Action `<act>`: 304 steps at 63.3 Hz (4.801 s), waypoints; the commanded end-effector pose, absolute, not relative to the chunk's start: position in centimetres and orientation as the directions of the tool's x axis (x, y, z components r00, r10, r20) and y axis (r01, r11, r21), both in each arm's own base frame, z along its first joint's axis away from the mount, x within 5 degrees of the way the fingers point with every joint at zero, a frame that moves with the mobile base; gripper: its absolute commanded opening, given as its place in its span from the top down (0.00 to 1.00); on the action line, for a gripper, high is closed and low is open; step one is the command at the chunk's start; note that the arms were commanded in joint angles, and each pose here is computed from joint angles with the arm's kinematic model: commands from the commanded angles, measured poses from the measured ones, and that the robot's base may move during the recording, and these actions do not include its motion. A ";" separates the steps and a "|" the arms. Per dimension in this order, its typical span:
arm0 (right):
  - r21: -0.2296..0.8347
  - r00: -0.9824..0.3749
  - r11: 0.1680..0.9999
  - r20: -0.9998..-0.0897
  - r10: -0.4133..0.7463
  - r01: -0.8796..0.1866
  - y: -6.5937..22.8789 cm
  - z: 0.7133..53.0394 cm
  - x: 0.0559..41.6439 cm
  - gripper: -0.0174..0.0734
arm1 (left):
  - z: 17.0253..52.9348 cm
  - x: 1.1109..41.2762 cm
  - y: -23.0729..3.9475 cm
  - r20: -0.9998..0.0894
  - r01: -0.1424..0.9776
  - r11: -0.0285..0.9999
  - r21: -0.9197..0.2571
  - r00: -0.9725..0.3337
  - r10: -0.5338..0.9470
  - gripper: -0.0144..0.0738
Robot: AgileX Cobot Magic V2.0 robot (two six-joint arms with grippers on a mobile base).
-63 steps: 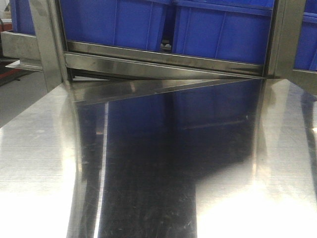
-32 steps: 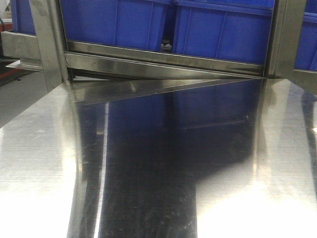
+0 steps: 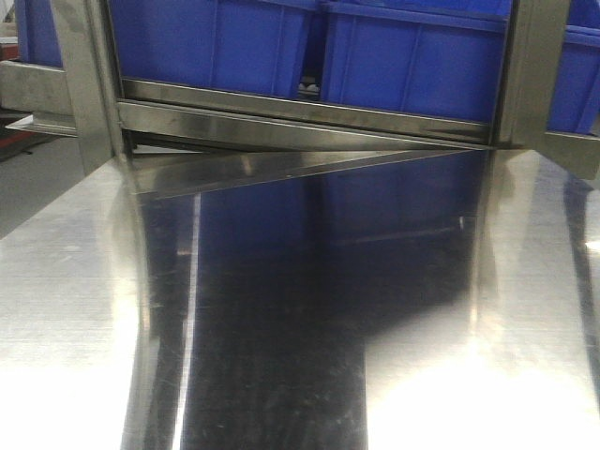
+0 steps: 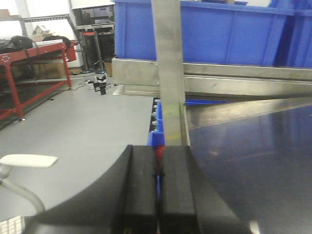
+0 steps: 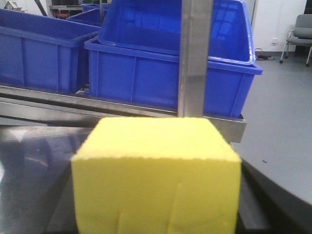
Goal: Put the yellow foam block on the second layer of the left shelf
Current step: 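Turn the base away from the table holding the cube in the right gripper, then drive the base along the shelving toward the blue bin rack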
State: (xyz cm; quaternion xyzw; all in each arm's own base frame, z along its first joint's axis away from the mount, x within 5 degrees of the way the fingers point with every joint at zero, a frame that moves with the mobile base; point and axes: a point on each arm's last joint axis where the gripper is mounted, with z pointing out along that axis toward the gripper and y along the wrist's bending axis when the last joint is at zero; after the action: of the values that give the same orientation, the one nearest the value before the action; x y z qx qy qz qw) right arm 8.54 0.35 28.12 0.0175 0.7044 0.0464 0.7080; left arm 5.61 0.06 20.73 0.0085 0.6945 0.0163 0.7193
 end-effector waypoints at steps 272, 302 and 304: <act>0.077 0.114 0.996 -0.990 0.081 -0.041 0.3 29.8 8.4 0.28 | 20.7 5.5 0.0 -0.994 -0.008 1.000 0.026 0.110 0.027 0.70; 0.077 0.114 0.996 -0.990 0.081 -0.041 0.3 29.8 8.4 0.28 | 20.7 5.5 0.0 -0.994 -0.010 1.000 0.026 0.110 0.027 0.70; 0.077 0.114 0.996 -0.990 0.081 -0.041 0.3 29.8 8.4 0.28 | 20.7 5.5 0.0 -0.994 -0.010 1.000 0.026 0.110 0.027 0.70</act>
State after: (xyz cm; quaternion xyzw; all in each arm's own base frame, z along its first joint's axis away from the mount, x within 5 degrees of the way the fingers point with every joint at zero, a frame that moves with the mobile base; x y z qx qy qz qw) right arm 8.47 0.34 28.16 0.0175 0.7029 0.0465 0.7096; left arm 5.61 0.06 20.73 0.0085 0.6945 0.0163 0.7193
